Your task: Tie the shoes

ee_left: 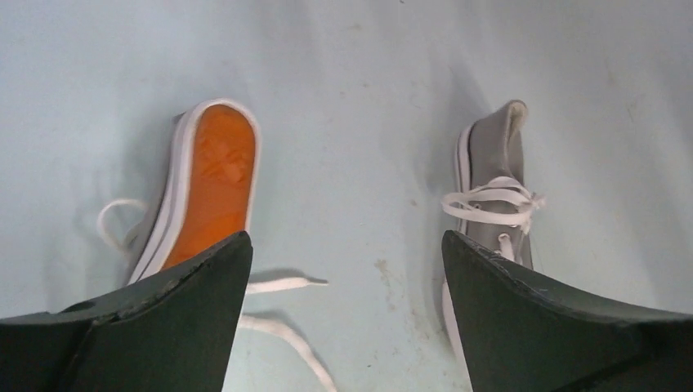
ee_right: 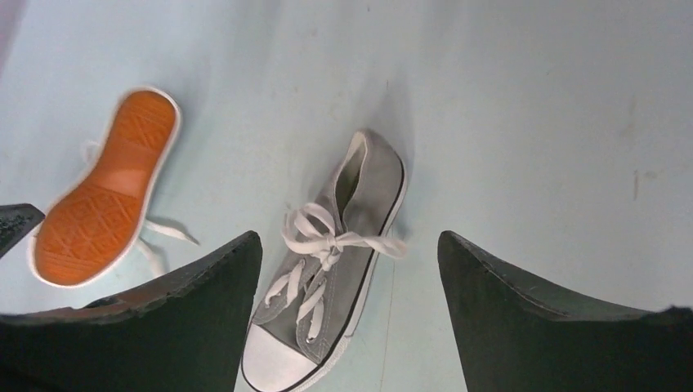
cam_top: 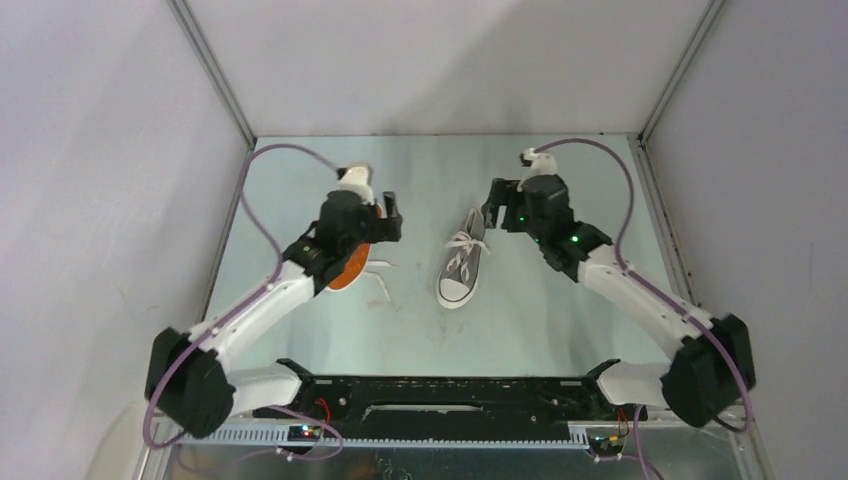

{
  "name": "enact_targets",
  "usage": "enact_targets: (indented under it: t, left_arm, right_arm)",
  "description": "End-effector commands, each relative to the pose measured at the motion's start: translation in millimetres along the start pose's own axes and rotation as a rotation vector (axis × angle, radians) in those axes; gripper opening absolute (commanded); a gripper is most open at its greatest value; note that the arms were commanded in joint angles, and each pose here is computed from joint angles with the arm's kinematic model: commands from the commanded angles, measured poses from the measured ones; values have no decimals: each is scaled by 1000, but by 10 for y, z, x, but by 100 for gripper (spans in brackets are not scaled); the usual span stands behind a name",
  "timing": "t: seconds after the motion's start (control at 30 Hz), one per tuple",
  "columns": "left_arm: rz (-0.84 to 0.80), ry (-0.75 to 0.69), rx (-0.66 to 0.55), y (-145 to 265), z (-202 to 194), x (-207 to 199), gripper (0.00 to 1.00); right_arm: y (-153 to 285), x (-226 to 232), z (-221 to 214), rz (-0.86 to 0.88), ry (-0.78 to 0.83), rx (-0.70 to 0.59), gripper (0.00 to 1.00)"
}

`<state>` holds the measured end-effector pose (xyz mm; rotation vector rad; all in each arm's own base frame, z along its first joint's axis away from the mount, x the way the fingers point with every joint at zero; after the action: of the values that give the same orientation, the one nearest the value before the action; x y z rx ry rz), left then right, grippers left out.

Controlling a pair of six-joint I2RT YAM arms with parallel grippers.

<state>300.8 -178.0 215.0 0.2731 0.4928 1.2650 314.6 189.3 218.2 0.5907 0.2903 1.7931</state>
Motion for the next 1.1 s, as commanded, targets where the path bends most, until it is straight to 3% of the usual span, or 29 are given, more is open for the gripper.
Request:
enact_targets:
  t: [0.0, 0.1, 0.13, 0.27, 0.57, 0.7, 0.8, 0.9, 1.07]
  left_arm:
    - [5, 127, -82, 154, -174, 321, 95]
    - [93, 163, -231, 379, -111, 653, 96]
    - [122, 169, -279, 454, -139, 747, 97]
    - [246, 178, -379, 632, -219, 1081, 99]
    - [428, 117, -452, 689, -330, 1541, 100]
    - [531, 110, -479, 695, -364, 1808, 100]
    - [584, 97, -508, 712, -410, 2011, 100]
    - [573, 55, -537, 660, -500, 2096, 100]
    - [529, 35, -574, 601, -548, 2156, 99]
  right_arm:
    - [253, -153, 178, 30, -40, -134, 82]
    - [374, -429, 59, -14, -89, -191, 82]
    - [475, -502, 189, -15, -113, -275, 83]
    - [612, -830, 62, -92, -114, -340, 85]
    - [651, -1343, 46, -306, -35, -390, 87]
    - [454, -1650, -179, -382, 41, -410, 95]
    - [382, -1983, -290, -394, -39, -402, 97]
    - [331, -2108, -390, -348, -36, -391, 99]
    - [273, -2235, -494, -422, -2, -395, 99]
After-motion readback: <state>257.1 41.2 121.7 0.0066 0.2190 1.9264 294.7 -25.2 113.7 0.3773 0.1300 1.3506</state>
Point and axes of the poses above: each gripper's point midway between its finger pads, its own y axis back along the fingers, its own x axis along the line the jaws close on, z = x × y, the point moved 5 cm from there along y, back along the fingers, and after that the axes turned 2 degrees about y, right-handed, at the moved point
